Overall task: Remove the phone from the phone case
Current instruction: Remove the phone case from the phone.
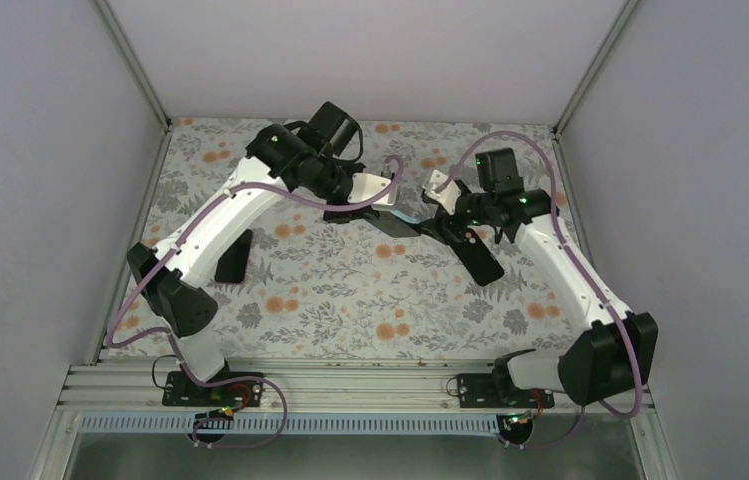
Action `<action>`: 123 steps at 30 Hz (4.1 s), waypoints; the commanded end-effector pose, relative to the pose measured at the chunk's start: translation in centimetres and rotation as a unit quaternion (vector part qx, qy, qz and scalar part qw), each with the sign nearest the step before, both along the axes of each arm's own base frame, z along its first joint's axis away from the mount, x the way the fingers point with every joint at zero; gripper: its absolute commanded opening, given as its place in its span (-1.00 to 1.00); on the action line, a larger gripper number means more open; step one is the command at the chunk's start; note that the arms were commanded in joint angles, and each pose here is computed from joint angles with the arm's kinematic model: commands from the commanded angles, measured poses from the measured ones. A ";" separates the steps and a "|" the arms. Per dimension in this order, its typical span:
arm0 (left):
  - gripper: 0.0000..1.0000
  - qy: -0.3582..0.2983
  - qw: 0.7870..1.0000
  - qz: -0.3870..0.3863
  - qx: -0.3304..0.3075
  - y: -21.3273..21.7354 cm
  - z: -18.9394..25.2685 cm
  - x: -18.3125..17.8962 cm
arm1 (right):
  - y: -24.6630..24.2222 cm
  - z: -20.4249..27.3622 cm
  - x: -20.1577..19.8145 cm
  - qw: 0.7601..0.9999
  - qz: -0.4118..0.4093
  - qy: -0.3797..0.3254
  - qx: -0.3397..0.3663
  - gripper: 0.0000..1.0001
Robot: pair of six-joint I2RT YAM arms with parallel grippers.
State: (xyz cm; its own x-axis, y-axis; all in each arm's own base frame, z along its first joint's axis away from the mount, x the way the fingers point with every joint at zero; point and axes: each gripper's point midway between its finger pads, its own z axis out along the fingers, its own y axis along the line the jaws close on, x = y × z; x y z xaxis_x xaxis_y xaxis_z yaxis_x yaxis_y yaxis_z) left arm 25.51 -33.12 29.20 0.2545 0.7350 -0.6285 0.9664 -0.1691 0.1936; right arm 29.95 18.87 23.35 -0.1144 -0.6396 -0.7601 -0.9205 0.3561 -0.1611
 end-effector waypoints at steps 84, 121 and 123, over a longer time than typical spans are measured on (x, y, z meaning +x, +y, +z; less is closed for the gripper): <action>1.00 -0.327 0.783 0.411 -0.334 2.3 12.4 21.3 | 7.0 22.2 15.8 0.934 -0.153 -0.033 0.322 -0.93; -0.36 -0.506 0.578 0.531 -0.357 11.3 15.7 23.1 | 20.8 15.5 4.9 0.940 0.054 0.130 0.309 -0.95; -0.40 -0.513 0.572 0.531 -0.358 11.4 15.9 23.1 | 21.3 15.2 4.5 0.939 0.066 0.139 0.307 -0.95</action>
State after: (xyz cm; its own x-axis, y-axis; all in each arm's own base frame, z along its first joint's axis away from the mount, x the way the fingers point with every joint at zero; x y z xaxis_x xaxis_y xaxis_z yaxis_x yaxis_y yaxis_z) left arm 46.25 -28.55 41.77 0.4545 0.4892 -0.7443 -0.0314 0.8439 0.5355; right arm 46.70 31.43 42.82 -0.0876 0.0584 -0.9944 -0.7434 0.6607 0.1043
